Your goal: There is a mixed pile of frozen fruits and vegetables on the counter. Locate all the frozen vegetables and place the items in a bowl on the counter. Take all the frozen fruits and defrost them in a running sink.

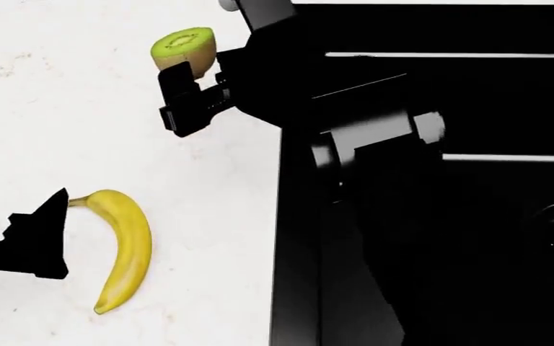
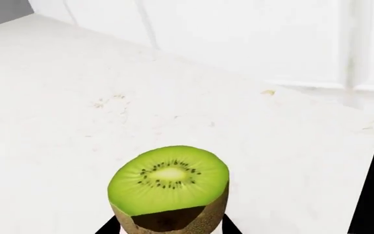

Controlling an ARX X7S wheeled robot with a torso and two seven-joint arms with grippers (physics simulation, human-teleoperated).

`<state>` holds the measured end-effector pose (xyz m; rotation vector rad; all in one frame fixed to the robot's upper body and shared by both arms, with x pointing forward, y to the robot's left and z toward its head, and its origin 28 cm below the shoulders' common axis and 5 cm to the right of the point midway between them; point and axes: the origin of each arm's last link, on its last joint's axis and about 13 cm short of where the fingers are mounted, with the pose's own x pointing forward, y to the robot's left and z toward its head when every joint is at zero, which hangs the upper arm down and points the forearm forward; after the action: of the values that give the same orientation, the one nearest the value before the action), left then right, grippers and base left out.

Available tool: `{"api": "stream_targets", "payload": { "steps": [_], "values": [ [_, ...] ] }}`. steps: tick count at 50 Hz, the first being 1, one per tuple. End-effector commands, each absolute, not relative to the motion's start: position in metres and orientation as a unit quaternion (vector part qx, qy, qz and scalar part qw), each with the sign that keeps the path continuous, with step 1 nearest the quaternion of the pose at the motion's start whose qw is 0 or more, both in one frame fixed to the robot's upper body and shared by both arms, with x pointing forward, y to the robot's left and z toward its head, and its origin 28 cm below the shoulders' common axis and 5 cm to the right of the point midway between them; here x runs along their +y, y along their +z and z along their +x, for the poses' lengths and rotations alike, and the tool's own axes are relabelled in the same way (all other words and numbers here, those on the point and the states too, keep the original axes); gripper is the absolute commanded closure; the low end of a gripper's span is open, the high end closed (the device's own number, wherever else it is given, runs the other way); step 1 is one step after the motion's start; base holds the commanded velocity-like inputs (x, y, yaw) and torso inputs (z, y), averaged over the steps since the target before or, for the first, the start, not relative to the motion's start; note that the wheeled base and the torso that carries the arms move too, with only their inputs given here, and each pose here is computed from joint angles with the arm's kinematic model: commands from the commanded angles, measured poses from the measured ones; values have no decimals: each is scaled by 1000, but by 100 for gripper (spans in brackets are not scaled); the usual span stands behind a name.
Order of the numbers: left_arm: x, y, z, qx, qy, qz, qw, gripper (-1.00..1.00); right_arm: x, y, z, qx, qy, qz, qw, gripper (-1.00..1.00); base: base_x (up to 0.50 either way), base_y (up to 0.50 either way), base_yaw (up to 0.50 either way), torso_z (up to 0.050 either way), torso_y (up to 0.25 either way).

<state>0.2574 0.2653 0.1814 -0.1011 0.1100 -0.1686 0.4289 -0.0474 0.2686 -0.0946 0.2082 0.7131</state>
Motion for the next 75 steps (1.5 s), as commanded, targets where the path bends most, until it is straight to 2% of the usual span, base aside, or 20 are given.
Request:
{"api": "stream_targets", "payload": {
  "steps": [1,3,10,20,41,48,49,66,75],
  "values": [
    [246,202,240,95,-116,-55,987,-100,-50,299,428,78,331,-62,938,100,0,0,0,0,0],
    [244,205,235,136,-106,-66,983,-100,-51,302,424,74,328,-55,940,100,0,0,0,0,0],
    [220,233,225,152,-143,-72,975,-100,-51,299,416,77,331,-58,939,100,0,0,0,0,0],
    [189,224,221,181,-180,-53,965,-100,-57,292,415,81,328,-45,940,100,0,0,0,0,0],
    [187,165,234,263,-159,-11,951,-100,-64,301,406,71,322,-32,944,100,1,0,0,0,-1],
    [186,166,231,262,-163,-3,951,-100,-67,299,407,71,318,-27,945,100,3,0,-3,0,-4],
    [186,167,230,260,-165,-2,951,100,-67,299,407,71,318,-25,945,100,0,0,-3,0,0],
    [188,191,227,210,-163,-9,964,100,-69,298,405,70,314,-24,946,100,1,-1,-2,0,-3],
    [199,214,231,165,-153,-15,974,100,-77,291,394,66,296,-23,953,100,0,0,0,0,0]
  ]
}}
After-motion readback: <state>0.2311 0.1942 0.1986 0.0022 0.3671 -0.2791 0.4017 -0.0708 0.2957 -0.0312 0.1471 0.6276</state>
